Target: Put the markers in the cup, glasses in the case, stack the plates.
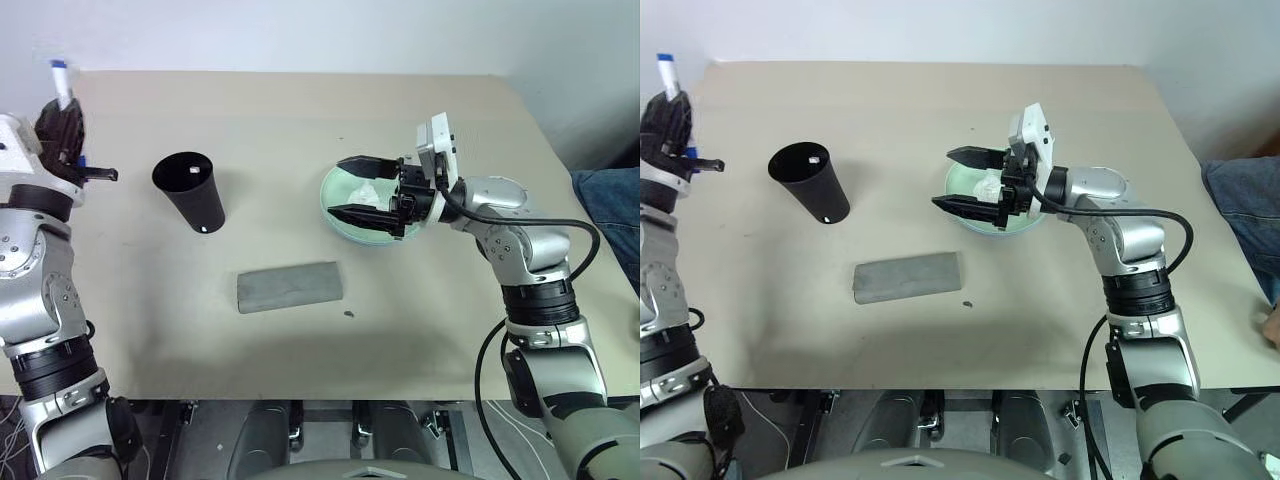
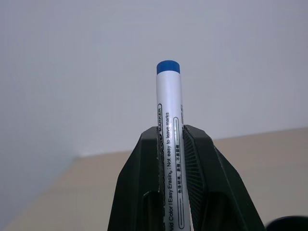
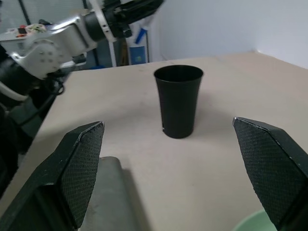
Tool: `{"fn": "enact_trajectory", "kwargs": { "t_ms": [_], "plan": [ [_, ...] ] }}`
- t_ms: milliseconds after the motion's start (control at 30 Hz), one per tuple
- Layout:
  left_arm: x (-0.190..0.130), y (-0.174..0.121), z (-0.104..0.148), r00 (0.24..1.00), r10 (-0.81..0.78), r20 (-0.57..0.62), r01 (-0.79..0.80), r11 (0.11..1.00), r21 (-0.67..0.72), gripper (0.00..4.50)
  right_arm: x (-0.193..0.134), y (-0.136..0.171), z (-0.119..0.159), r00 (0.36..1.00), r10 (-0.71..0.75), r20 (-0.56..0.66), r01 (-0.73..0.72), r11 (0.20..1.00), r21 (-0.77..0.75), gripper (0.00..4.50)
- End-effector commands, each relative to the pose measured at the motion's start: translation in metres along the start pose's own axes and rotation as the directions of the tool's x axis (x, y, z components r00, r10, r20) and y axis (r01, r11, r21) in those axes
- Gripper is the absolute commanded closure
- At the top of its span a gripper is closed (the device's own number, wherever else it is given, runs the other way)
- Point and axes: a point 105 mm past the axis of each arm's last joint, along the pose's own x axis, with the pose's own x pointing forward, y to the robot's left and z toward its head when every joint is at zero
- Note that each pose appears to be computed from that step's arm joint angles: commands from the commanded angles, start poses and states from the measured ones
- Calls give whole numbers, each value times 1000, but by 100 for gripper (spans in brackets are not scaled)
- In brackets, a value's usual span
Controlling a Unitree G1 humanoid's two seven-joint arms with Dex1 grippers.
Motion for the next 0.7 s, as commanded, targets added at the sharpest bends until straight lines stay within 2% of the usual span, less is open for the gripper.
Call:
{"fn": "enact_trajectory", "kwargs": {
  "t_ms": [33,300,700],
  "plan": [
    [10,-17,14,985,-133,110,139,989,-47,420,-1,3,10,1000,2,13,-1,999,-36,0],
    [22,-49,-11,950,-293,113,304,947,-100,420,-3,1,7,1000,-29,-10,29,998,-52,0],
    [24,-54,-38,950,-297,94,306,946,-106,420,-9,-4,5,997,-72,-30,70,996,-61,0]
  ]
}}
